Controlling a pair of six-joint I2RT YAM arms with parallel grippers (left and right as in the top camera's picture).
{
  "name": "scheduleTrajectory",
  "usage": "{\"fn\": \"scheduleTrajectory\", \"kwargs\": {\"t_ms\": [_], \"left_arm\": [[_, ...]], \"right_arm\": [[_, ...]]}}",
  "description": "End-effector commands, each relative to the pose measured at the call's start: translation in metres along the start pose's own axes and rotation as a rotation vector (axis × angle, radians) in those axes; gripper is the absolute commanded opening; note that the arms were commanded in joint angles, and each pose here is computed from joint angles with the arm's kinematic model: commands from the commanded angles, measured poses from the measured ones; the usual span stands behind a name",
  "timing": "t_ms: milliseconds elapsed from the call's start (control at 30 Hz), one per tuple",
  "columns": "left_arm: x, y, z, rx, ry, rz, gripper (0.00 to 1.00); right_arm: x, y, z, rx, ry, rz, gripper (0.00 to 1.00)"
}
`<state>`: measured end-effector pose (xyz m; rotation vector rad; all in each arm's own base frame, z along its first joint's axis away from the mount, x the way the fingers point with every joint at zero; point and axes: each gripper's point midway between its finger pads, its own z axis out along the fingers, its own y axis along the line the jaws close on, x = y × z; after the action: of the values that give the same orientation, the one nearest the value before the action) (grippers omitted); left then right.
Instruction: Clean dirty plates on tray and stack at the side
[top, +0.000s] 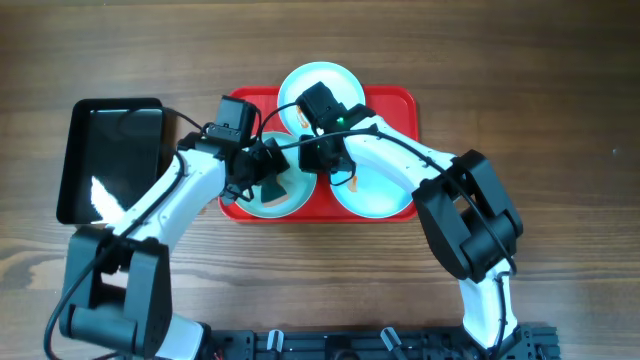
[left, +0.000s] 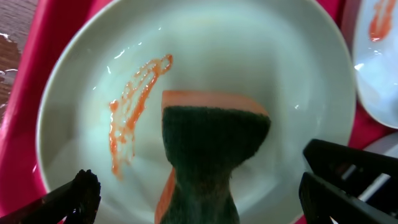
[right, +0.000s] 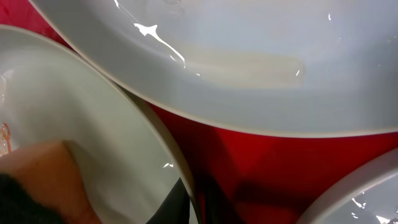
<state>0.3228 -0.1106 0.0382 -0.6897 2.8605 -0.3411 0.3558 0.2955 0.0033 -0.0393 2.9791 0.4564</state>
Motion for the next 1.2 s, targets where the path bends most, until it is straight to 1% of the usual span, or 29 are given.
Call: {"fn": "scheduleTrajectory", "kwargs": {"t_ms": [0, 67, 100, 167, 200, 267, 333, 400, 467, 633, 733, 800, 833, 900, 967, 1167], "left_arm": [[0.009, 0.001, 0.015, -0.036, 0.020, 0.007, 0.98], [0.010, -0.002, 0.018, -0.032, 0.019, 0.015, 0.91], [0.010, -0.003, 0.019, -0.030, 0.018, 0.017, 0.85], [0.010, -0.004, 0.019, -0.028, 0.016, 0.018, 0.69], [0.010, -0.004, 0.019, -0.028, 0.015, 0.019, 0.56], [0.009, -0.004, 0.019, -0.027, 0.014, 0.018, 0.47], [0.008, -0.004, 0.019, -0.029, 0.010, 0.018, 0.40], [0.007, -0.002, 0.020, -0.036, 0.003, 0.018, 0.35], [0.007, -0.001, 0.021, -0.042, 0.000, 0.019, 0.34], [0.009, 0.003, 0.032, -0.065, 0.022, 0.016, 0.42], [0.011, 0.006, 0.036, -0.075, 0.031, 0.015, 0.45], [0.011, 0.006, 0.036, -0.075, 0.031, 0.015, 0.40], [0.011, 0.006, 0.036, -0.075, 0.030, 0.015, 0.35], [0.011, 0.006, 0.036, -0.075, 0.031, 0.014, 0.20], [0.010, 0.005, 0.035, -0.072, 0.028, 0.014, 0.13], [0.005, -0.002, 0.022, -0.064, 0.020, 0.015, 0.12]], "right_arm": [[0.008, -0.004, 0.009, 0.019, 0.018, 0.000, 0.11], [0.008, -0.004, 0.009, 0.019, 0.019, -0.001, 0.11], [0.008, -0.004, 0.009, 0.020, 0.019, 0.000, 0.11], [0.008, -0.004, 0.009, 0.020, 0.019, -0.001, 0.11], [0.008, -0.004, 0.009, 0.019, 0.019, -0.001, 0.11], [0.008, -0.004, 0.009, 0.019, 0.019, -0.002, 0.11], [0.008, -0.004, 0.009, 0.019, 0.018, -0.002, 0.11], [0.008, -0.004, 0.009, 0.019, 0.018, -0.002, 0.11], [0.008, -0.004, 0.009, 0.019, 0.018, -0.002, 0.11], [0.008, -0.005, 0.009, 0.026, 0.015, -0.002, 0.11], [0.008, -0.005, 0.009, 0.026, 0.015, -0.002, 0.11], [0.008, -0.005, 0.009, 0.026, 0.015, -0.003, 0.11], [0.008, -0.005, 0.009, 0.025, 0.015, -0.003, 0.11], [0.008, -0.005, 0.009, 0.026, 0.014, -0.003, 0.11], [0.008, -0.005, 0.009, 0.026, 0.014, -0.003, 0.11], [0.008, -0.005, 0.009, 0.027, 0.017, -0.005, 0.11]]}}
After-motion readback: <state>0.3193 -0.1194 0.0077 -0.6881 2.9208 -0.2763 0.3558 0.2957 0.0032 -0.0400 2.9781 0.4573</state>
